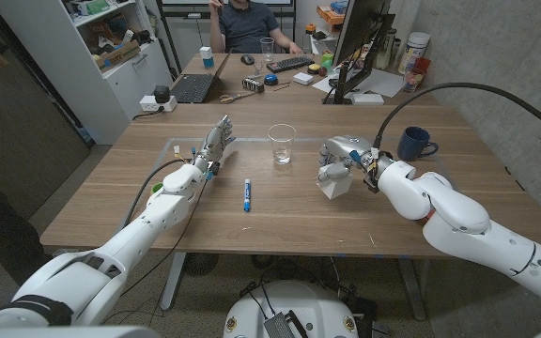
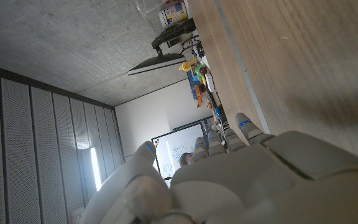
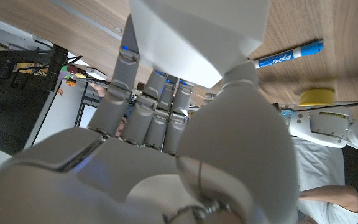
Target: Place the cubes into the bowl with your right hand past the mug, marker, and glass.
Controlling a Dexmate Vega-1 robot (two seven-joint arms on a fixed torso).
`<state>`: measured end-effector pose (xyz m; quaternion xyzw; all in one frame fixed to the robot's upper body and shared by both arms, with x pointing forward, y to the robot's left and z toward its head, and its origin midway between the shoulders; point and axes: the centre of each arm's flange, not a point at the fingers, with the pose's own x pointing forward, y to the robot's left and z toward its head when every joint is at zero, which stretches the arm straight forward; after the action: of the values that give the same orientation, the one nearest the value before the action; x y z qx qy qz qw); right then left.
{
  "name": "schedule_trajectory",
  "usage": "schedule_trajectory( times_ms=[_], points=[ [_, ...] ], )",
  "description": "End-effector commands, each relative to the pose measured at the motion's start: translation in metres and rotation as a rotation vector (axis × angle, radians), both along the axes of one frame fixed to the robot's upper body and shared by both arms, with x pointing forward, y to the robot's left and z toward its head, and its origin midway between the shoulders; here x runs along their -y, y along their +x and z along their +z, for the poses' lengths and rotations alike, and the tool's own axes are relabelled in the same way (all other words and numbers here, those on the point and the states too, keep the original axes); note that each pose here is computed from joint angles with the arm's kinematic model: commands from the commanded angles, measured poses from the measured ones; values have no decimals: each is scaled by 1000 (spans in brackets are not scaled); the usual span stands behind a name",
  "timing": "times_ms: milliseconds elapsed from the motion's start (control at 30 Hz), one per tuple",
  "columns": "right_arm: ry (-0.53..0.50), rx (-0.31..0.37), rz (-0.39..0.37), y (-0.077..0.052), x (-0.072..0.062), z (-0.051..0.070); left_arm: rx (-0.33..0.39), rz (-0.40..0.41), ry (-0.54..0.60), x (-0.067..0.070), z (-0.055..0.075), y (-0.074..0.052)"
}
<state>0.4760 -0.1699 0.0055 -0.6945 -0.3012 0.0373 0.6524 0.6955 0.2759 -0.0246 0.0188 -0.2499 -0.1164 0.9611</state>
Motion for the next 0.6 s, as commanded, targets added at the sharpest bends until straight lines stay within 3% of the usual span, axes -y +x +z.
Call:
schedule_trajectory(
  times_ms=[33,600],
  points=[
    [23,57,-7,-5,8,15,1,0,-2,1,2,2],
    [60,84,-40,0,18,25,0,0,2,4,4,5]
  ],
)
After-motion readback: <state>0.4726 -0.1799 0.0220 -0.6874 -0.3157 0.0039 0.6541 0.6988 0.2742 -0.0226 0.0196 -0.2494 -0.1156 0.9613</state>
